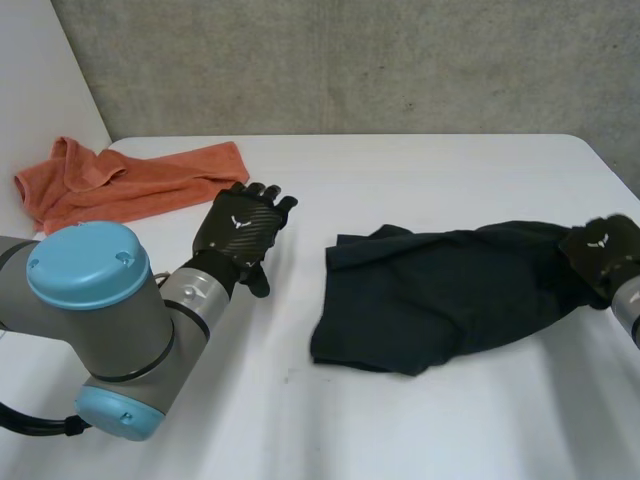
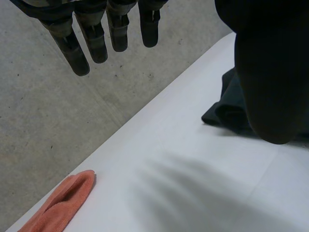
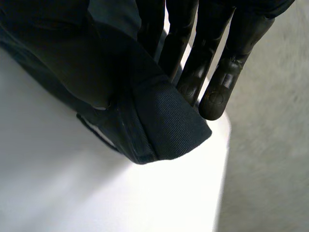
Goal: Fold the laundry.
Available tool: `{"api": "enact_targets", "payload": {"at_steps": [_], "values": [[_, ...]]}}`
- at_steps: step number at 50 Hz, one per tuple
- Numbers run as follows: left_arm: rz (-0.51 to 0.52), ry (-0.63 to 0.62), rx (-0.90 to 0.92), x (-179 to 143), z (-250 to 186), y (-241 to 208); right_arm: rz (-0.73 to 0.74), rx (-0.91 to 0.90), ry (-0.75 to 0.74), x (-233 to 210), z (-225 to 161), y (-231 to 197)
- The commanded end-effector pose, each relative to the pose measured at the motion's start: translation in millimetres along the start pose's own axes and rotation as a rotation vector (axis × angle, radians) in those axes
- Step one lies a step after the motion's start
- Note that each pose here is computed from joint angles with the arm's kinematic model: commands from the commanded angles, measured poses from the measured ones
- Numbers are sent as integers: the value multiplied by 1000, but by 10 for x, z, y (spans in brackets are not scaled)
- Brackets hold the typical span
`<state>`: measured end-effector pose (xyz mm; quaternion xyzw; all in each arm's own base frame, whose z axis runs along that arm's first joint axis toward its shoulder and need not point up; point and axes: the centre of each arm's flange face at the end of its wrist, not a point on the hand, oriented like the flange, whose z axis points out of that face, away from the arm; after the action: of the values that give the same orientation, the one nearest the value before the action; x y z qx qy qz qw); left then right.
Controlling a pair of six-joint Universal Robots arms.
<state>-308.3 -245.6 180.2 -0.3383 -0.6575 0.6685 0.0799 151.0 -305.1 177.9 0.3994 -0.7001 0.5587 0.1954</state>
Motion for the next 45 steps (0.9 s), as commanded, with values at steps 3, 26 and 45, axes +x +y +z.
{"api": "enact_targets", "payload": {"at_steps": [3,26,45], "values": [[2,-9,41,-16,39,-113,-334,379,-105,-604,-277,-1092],[-91,-26,175,-38,184,-534,82,525,-547,-1234,-776,-1547],[-271,177,5,674,427,-412,702,162,-444,-589,-99,-1118]]}}
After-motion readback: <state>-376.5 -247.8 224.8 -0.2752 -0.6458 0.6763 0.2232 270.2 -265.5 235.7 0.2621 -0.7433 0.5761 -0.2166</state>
